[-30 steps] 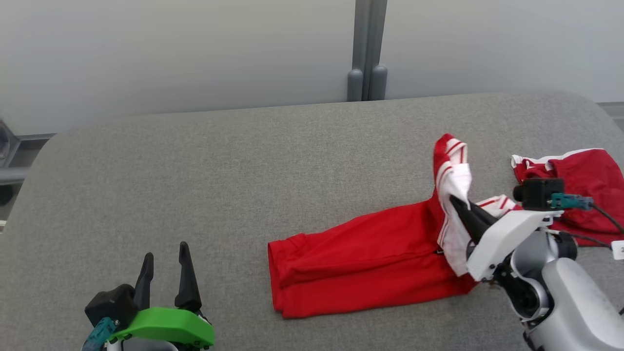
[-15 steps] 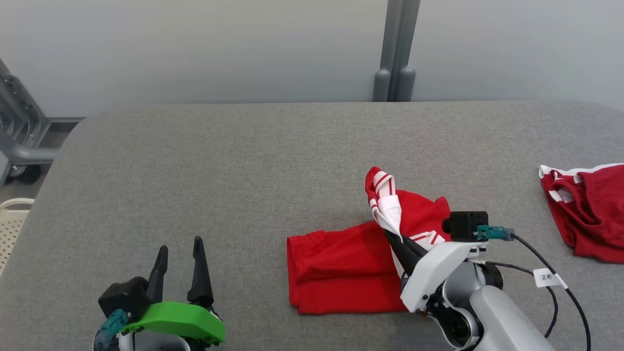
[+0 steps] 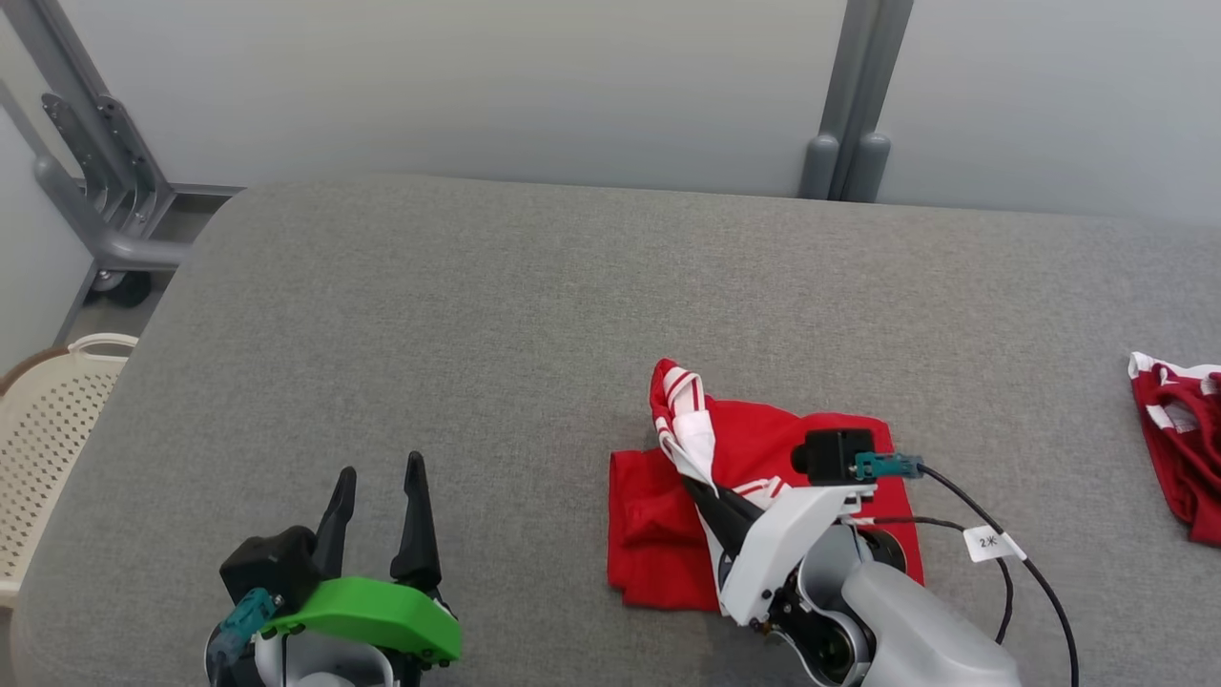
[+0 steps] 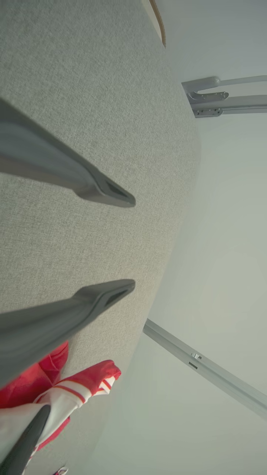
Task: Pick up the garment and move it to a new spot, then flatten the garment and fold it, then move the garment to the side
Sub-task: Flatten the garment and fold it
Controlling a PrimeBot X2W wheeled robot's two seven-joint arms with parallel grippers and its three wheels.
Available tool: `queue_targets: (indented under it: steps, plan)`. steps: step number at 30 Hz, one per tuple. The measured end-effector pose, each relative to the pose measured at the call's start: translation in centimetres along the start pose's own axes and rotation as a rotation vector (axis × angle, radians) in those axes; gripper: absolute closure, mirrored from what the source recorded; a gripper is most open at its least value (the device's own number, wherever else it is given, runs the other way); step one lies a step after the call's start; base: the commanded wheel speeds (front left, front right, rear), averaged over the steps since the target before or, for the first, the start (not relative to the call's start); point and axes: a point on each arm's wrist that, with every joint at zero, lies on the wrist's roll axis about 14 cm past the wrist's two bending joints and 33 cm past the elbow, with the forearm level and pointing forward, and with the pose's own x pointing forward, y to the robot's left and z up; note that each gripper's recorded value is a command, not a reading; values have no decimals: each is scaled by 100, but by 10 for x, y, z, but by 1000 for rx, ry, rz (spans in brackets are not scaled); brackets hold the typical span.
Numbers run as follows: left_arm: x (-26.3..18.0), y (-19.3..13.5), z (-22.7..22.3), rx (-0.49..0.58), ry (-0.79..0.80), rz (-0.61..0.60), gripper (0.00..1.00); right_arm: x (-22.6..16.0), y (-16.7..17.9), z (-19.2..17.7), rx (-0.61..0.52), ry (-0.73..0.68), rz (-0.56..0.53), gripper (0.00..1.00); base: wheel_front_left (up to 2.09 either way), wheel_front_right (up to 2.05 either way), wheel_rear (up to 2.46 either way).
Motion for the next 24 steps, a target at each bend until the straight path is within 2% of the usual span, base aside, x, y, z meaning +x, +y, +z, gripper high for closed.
queue_targets:
  steps: [8, 9, 10, 11, 12, 24]
  plan:
    - [-2, 3, -1, -3, 2, 13, 0, 8, 3, -26, 3, 92, 7, 100, 0, 0, 0]
    - [-2, 3, -1, -3, 1, 14, 0, 8, 3, -27, 2, 94, 7, 90, 0, 0, 0]
    - [-2, 3, -1, -3, 2, 13, 0, 8, 3, -28, 1, 96, 7, 59, 0, 0, 0]
    - [-2, 3, -1, -3, 2, 13, 0, 8, 3, -28, 2, 96, 8, 20, 0, 0, 0]
    - [-1, 3, -1, -2, 2, 13, 0, 9, 4, -28, 6, 92, 11, 0, 0, 0, 0]
    - [-1, -2, 0, 1, -2, -7, 0, 13, 36, 1, -9, -14, 101, 0, 0, 0, 0]
